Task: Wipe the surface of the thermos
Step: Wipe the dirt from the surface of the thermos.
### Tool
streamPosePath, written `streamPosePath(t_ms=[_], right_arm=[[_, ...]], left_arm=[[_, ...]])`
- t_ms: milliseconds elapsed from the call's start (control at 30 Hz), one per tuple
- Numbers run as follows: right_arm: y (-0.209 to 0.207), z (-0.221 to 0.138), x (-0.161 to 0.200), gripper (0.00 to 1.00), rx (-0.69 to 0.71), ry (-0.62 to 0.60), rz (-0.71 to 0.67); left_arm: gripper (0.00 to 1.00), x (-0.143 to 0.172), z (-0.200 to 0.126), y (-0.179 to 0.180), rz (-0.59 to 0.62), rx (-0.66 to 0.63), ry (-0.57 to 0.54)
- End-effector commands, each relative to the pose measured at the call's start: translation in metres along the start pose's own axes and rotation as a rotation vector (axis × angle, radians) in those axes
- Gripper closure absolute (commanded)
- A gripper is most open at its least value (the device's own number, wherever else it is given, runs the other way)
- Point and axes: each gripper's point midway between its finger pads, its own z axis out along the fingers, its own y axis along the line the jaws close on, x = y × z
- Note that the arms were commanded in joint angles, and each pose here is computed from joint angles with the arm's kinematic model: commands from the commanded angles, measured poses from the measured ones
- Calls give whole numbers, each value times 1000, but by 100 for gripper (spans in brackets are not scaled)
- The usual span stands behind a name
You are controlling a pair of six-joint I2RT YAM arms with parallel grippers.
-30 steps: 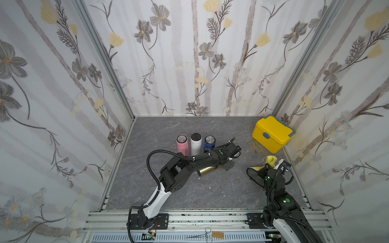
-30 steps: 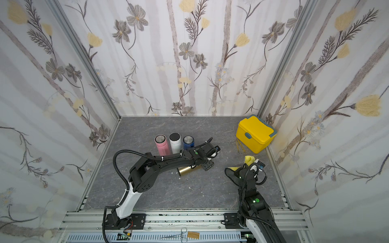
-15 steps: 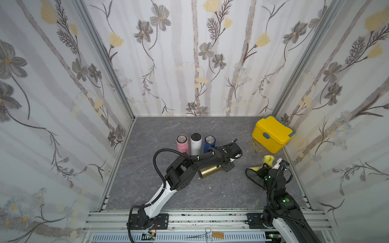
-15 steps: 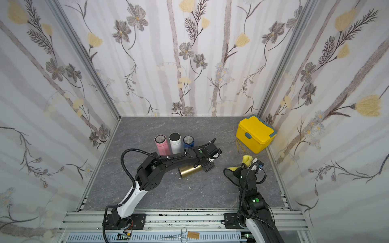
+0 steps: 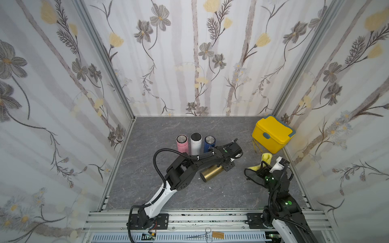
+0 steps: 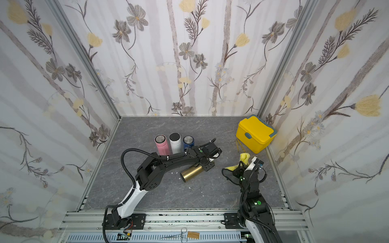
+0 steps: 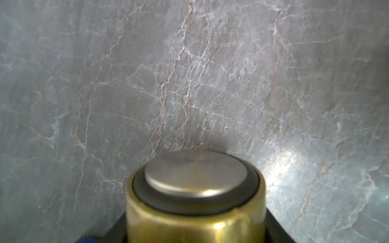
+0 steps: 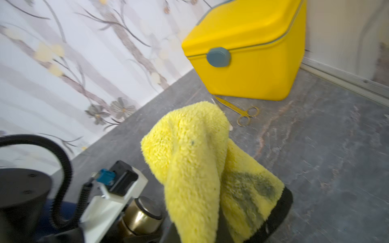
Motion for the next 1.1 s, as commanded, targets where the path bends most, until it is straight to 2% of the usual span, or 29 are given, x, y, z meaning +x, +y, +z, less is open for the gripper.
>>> streamPosePath(t_ms=[0,33,167,300,367,567,667,867,933,1067], right_arm=[[49,-21,-15,100,-241,2,-17],[61,-29,-20,100,-306,2,-13],[112,-62,-29,100,-596,27,14],[150,-96,-36,100,-860,44,53],[159,-108,-39,100,-944,36,74],[164,-108,-14,100,-1045,108,154],[174,-110,2,100,-1088,145,155],[187,-110,68,100,-1108,298,123],[189,-114,83,100,-1110,323,91],[201,-127,75,100,-1133,285,56]], left_arm=[[100,-75,-75,2,-155,51,-341],[100,-90,-101,4,-198,62,-432],[100,-116,-187,14,-346,119,-695],[100,-108,-267,33,-519,158,-989],[100,-91,-286,40,-567,147,-1074],[100,-74,-318,27,-544,149,-1188],[100,-67,-323,33,-566,123,-1192],[100,-56,-336,22,-459,164,-1248],[100,-52,-338,22,-458,163,-1246],[100,-47,-340,26,-463,143,-1249]])
